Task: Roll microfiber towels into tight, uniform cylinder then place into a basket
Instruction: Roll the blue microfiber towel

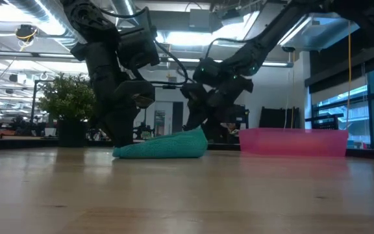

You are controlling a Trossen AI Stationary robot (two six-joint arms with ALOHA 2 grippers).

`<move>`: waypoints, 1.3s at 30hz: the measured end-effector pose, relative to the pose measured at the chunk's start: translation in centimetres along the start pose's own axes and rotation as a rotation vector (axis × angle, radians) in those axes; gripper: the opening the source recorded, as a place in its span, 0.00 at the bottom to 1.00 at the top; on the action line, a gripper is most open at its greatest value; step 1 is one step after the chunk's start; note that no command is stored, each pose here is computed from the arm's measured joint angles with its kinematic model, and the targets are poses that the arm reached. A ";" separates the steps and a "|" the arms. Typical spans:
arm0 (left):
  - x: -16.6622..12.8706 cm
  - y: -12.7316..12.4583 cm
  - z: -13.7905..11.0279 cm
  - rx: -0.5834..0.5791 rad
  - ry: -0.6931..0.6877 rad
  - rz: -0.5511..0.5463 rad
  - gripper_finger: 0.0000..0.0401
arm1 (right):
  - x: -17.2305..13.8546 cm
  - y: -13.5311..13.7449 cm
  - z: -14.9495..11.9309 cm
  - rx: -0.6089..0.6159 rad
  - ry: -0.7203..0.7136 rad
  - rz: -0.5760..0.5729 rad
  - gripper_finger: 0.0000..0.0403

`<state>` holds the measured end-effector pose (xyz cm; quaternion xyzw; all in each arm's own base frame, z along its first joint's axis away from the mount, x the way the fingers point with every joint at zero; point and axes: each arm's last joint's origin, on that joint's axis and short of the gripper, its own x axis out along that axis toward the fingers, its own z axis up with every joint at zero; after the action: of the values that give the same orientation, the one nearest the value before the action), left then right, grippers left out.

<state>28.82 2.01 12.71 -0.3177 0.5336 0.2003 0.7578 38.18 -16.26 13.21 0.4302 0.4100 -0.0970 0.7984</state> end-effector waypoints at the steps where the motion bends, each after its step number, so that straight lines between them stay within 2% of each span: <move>1: 0.0 0.0 0.0 0.000 0.000 0.000 0.00 | -0.3 0.2 0.1 -0.019 -0.012 -0.010 0.36; 9: 0.0 0.0 0.0 -0.001 0.002 -0.001 0.00 | -3.9 2.9 -0.1 -0.134 -0.090 -0.130 0.36; 14: 0.0 0.0 0.0 -0.002 0.001 -0.002 0.00 | -5.7 4.8 -1.1 -0.250 -0.106 -0.228 0.36; 17: 0.0 0.0 0.0 -0.002 0.001 -0.003 0.00 | -6.0 6.0 -1.8 -0.360 -0.090 -0.235 0.36; 23: 0.0 0.0 0.0 -0.001 -0.001 -0.005 0.00 | -4.3 8.2 -3.9 -0.517 -0.004 -0.169 0.36; 32: 0.0 0.0 0.0 -0.001 -0.002 -0.006 0.00 | -0.8 10.5 -6.6 -0.858 0.036 -0.195 0.36; 39: 0.0 -0.1 0.0 -0.001 -0.003 -0.007 0.00 | 1.6 9.9 -6.8 -0.895 0.033 -0.159 0.36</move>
<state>28.89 2.00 12.74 -0.3194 0.5313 0.1985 0.7591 40.39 -4.69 16.07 0.0113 0.4560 0.0356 0.8892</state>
